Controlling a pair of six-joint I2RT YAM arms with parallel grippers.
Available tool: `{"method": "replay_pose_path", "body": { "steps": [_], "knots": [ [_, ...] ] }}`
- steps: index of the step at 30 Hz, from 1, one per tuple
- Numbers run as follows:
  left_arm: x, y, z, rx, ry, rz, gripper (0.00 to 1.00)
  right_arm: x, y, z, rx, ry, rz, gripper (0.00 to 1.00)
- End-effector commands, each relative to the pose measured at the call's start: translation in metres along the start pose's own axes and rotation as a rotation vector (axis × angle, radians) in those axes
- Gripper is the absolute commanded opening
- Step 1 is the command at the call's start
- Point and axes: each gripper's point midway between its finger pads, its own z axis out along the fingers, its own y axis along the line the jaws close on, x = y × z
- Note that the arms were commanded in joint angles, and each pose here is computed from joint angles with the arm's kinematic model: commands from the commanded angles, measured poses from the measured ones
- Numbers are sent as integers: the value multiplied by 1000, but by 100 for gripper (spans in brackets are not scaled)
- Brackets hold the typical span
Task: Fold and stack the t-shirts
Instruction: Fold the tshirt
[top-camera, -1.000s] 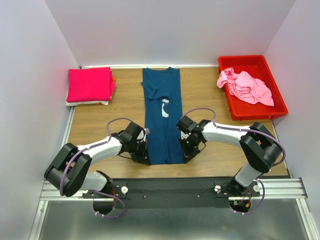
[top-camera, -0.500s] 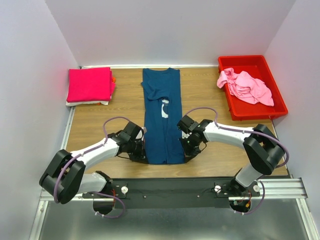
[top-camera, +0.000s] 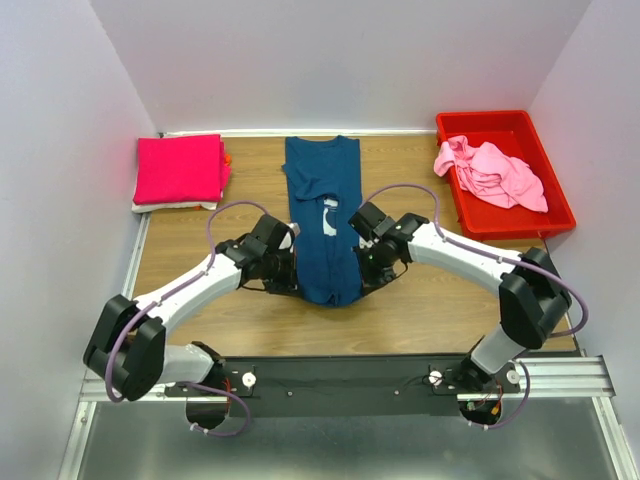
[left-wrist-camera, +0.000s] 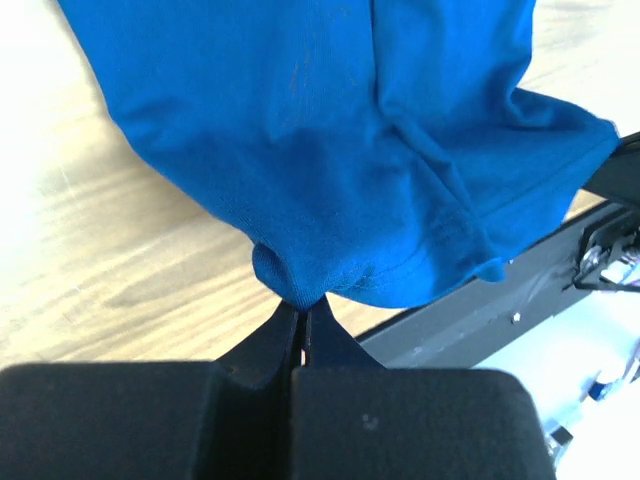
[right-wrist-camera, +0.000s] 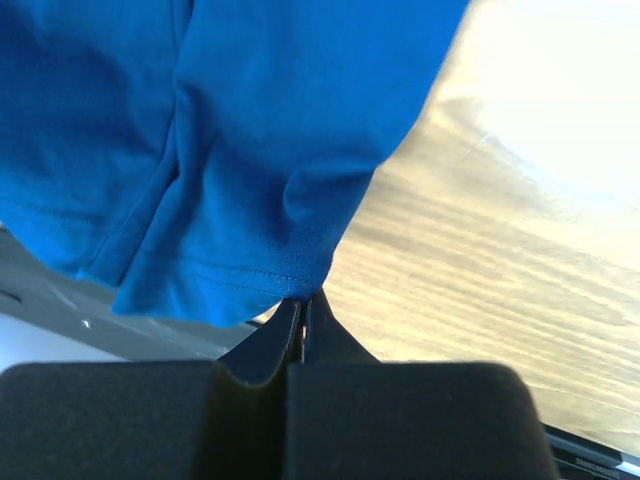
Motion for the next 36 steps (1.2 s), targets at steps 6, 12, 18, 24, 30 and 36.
{"method": "replay_pose_path", "body": {
  "steps": [6, 12, 18, 24, 30, 36],
  "knots": [
    [-53, 11, -2, -93, -59, 71, 0, -55, -29, 3, 123, -51, 33, 1],
    [-99, 20, 3, -122, -89, 71, 0, -115, -31, 0, 114, -126, 46, 0],
    [-144, 39, 5, -123, -121, 35, 0, -162, -47, 18, 149, -153, 56, 1],
    [-187, 44, 22, -72, -116, 53, 0, -201, -58, 25, 153, -172, 65, 0],
    [-222, 51, 32, -58, -127, 48, 0, -234, -63, 26, 143, -207, 60, 1],
    [-244, 66, 39, -30, -137, 21, 0, -252, -73, 41, 152, -201, 63, 0]
  ]
}}
